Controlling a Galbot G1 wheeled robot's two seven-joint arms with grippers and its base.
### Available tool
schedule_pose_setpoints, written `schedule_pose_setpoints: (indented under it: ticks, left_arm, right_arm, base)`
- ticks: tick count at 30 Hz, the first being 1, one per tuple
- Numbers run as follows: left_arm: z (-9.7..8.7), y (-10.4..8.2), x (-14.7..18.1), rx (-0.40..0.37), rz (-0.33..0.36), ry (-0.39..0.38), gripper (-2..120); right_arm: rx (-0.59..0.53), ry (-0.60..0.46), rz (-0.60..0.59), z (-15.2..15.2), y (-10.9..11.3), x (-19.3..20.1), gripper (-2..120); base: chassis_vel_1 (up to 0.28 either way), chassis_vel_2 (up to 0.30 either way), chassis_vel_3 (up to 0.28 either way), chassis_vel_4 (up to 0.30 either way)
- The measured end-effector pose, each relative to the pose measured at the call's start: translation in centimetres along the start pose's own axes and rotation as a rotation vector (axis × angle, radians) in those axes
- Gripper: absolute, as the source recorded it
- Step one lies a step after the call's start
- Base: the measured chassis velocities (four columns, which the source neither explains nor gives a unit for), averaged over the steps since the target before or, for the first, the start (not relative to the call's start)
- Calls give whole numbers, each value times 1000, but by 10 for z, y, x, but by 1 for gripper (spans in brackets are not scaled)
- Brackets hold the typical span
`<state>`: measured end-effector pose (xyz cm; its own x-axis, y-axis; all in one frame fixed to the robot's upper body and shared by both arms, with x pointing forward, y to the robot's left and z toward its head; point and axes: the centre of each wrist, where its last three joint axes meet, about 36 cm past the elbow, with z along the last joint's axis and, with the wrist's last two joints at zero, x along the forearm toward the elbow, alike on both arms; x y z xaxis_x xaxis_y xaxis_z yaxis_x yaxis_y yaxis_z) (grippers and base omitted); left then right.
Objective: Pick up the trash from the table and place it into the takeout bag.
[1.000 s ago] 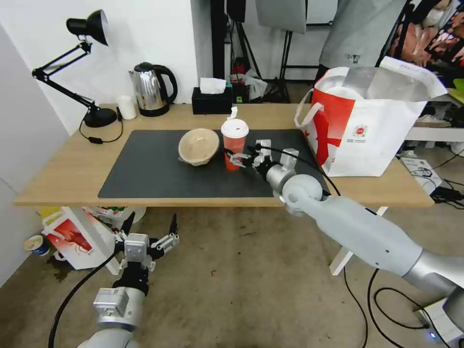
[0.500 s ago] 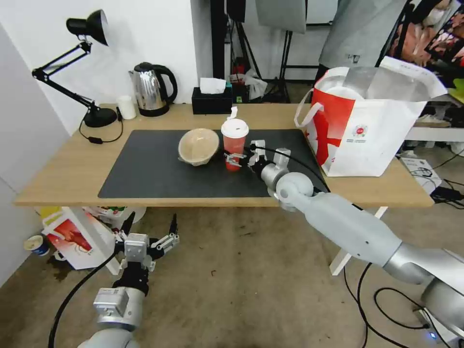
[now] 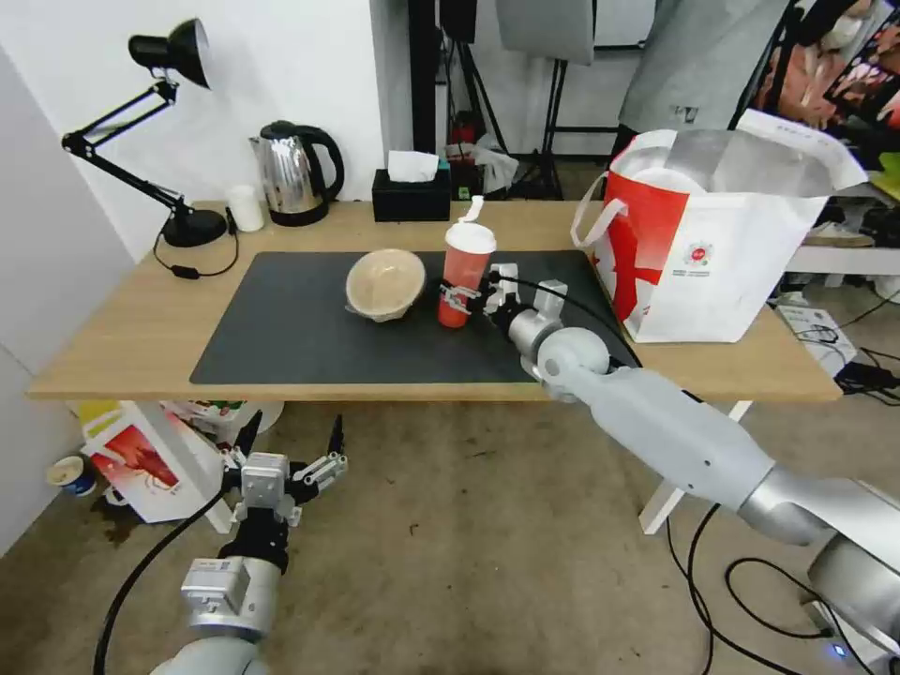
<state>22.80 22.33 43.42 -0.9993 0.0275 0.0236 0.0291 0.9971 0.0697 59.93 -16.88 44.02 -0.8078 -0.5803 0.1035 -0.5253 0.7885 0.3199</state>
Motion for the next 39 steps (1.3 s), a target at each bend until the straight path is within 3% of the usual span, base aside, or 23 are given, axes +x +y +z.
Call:
schedule_pose_setpoints:
  ticks: [22,31,39]
  left_arm:
    - [0,0,0,0,0,0,100]
    - [0,0,0,0,0,0,100]
    - [0,0,0,0,0,0,100]
  right_arm:
    - [-15,-20,-47,-1,-3,15,6]
    - [-4,-54,-68,-11,1,19,3]
    - [31,-120,-127,-51,14,31,3]
  base:
    - [0,0,0,0]
    - [0,0,0,0]
    - [0,0,0,0]
